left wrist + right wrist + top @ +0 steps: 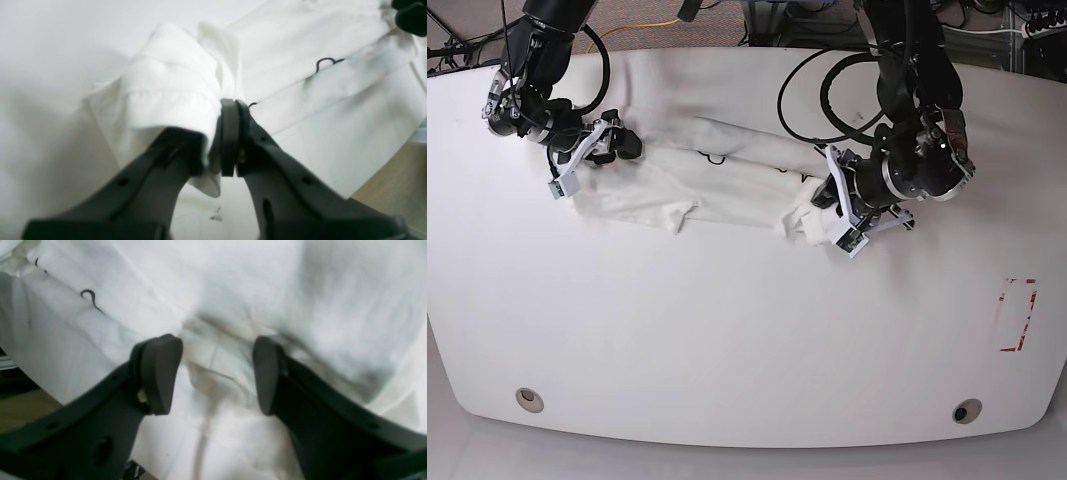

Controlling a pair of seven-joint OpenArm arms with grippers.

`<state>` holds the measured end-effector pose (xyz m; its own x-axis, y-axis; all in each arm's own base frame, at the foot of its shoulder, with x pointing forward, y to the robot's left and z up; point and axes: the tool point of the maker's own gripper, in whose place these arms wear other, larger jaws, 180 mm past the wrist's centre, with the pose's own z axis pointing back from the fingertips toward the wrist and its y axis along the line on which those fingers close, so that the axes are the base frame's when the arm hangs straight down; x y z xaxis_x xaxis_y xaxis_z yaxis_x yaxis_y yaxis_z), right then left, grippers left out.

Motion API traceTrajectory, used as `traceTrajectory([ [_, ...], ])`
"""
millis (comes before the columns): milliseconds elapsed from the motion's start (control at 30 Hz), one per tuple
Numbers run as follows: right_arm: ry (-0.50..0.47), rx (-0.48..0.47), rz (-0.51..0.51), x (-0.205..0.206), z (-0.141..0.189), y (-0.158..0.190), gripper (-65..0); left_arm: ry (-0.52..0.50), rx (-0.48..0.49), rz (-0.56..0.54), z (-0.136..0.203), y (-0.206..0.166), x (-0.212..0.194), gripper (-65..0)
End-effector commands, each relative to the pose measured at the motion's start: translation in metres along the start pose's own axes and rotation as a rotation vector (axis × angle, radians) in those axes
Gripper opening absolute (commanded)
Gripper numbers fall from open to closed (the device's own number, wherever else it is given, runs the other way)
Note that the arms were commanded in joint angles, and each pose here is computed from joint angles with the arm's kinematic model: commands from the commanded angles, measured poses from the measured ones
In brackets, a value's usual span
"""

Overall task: Fold the T-shirt properly
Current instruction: 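Fold the strip end with the left gripper toward the right gripper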

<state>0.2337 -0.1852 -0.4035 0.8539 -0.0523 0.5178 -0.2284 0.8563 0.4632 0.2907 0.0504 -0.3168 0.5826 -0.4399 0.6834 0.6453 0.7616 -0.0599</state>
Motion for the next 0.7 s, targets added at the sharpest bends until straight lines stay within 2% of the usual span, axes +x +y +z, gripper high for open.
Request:
traceTrajectory([
  [0,-0.026,-0.005,0.02,0.01,0.005,-0.001,-29.5,-0.048,-0.015,-0.039,-0.002,-0.009,0.019,-60.7],
  [167,-0.03,-0.002,0.022,0.012,0.004,0.0,-29.5,-0.017,-0.054,-0.101,-0.012,-0.026,0.02,-60.3],
  [200,-0.029,-0.003,0.022,0.012,0.004,0.0,-29.5,-0.013,-0.069,-0.121,-0.014,-0.033,0.022,-58.1],
  [267,-0.029,-0.001,0.021,0.012,0.004,0.0,-29.5,-0.007,-0.091,-0.15,-0.017,-0.042,0.023,-52.2],
  [400,-0.034,-0.002,0.025,0.014,0.005,0.0,-29.5,0.01,-0.117,-0.215,-0.018,-0.053,0.021,-32.6],
  [467,-0.034,-0.002,0.025,0.014,0.005,0.0,-29.5,0.016,-0.121,-0.231,-0.018,-0.054,0.021,-26.1],
  [667,-0.03,-0.002,0.023,0.012,0.005,0.0,-29.5,-0.033,-0.101,-0.249,-0.01,-0.053,0.036,-25.3],
])
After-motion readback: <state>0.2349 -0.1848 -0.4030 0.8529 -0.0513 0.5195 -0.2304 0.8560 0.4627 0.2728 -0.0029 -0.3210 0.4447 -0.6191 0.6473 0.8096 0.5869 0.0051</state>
